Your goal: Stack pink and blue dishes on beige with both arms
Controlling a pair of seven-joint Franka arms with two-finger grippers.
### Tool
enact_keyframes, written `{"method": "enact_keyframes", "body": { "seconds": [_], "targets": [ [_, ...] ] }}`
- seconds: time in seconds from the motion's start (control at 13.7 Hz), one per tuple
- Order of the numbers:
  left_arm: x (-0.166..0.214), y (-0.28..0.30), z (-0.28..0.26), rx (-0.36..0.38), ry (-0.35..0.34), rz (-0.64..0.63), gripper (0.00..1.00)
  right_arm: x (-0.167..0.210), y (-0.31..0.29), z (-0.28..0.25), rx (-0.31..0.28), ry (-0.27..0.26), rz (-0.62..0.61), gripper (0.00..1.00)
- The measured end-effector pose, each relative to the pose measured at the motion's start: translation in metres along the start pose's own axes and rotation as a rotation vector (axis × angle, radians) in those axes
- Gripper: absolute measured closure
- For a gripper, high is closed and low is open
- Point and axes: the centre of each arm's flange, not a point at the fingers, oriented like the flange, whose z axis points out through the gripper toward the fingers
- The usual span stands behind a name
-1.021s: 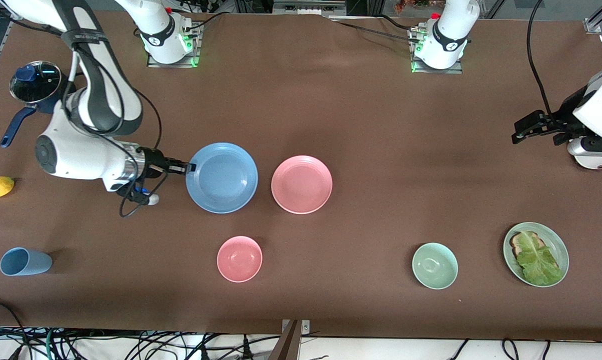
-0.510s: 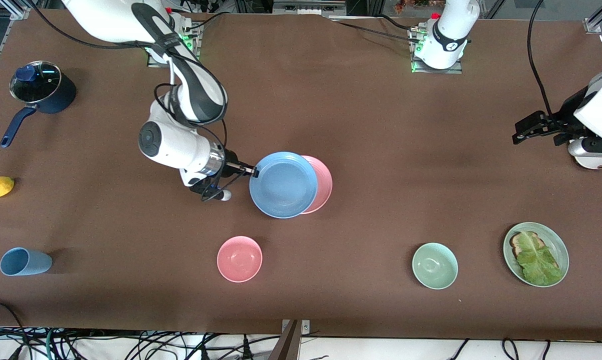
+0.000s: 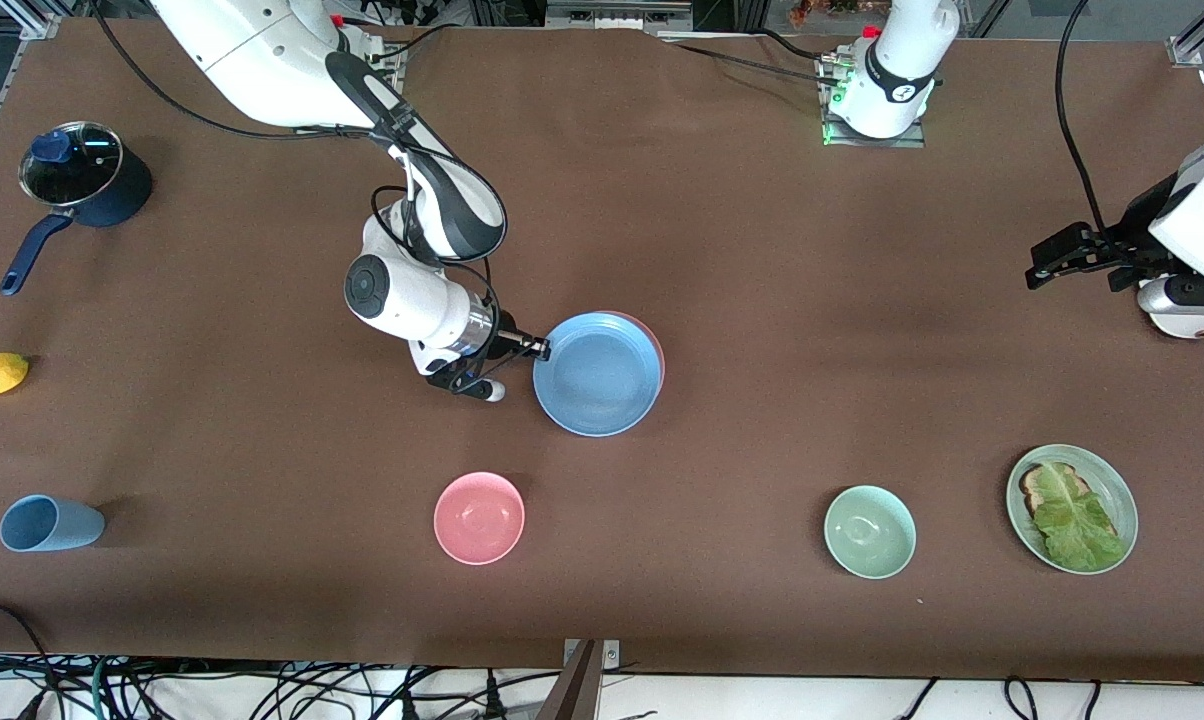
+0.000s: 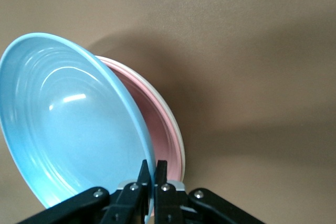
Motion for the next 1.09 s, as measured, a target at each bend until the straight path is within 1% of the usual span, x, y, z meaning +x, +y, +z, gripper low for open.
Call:
{"method": "enact_keyframes", "body": {
  "seconds": [0.29,0.36,0.51,0.58,0.66,0.73,0.8,0.88,0.95,1.02,1.09],
  "targets": [
    [0.000,0.000,0.000,0.000,0.000,0.000,0.00,-0.005,0.000,0.010,-0.008,-0.013,-0.005,0.95],
    [0.000,0.000,0.000,0.000,0.000,0.000,0.00,-0.005,0.000,0.010,-0.009,-0.014,-0.006,0.90],
    [0.000,0.000,0.000,0.000,0.000,0.000,0.00,-0.003,0.000,0.007,-0.009,-0.009,-0.010,0.68],
    [0.000,0.000,0.000,0.000,0.000,0.000,0.00,-0.001,-0.002,0.004,-0.008,-0.007,-0.013,0.59],
    [0.000,0.000,0.000,0.000,0.000,0.000,0.00,0.001,-0.004,-0.002,-0.014,-0.008,-0.022,0.48],
    [0.000,0.000,0.000,0.000,0.000,0.000,0.00,0.003,-0.005,-0.011,-0.034,-0.009,-0.041,0.36],
    [0.000,0.000,0.000,0.000,0.000,0.000,0.00,0.005,-0.005,-0.025,-0.066,-0.016,-0.065,0.27],
    [0.000,0.000,0.000,0.000,-0.001,0.000,0.00,0.007,-0.005,-0.044,-0.106,-0.025,-0.089,0.15],
    [0.000,0.000,0.000,0.000,-0.001,0.000,0.00,0.009,-0.007,-0.070,-0.143,-0.021,-0.112,0.06],
    [0.000,0.000,0.000,0.000,-0.001,0.000,0.00,0.012,-0.008,-0.098,-0.180,-0.004,-0.134,0.00],
    [0.000,0.000,0.001,0.000,-0.001,0.000,0.00,0.013,-0.006,-0.127,-0.223,0.019,-0.154,0.00]
  ]
}}
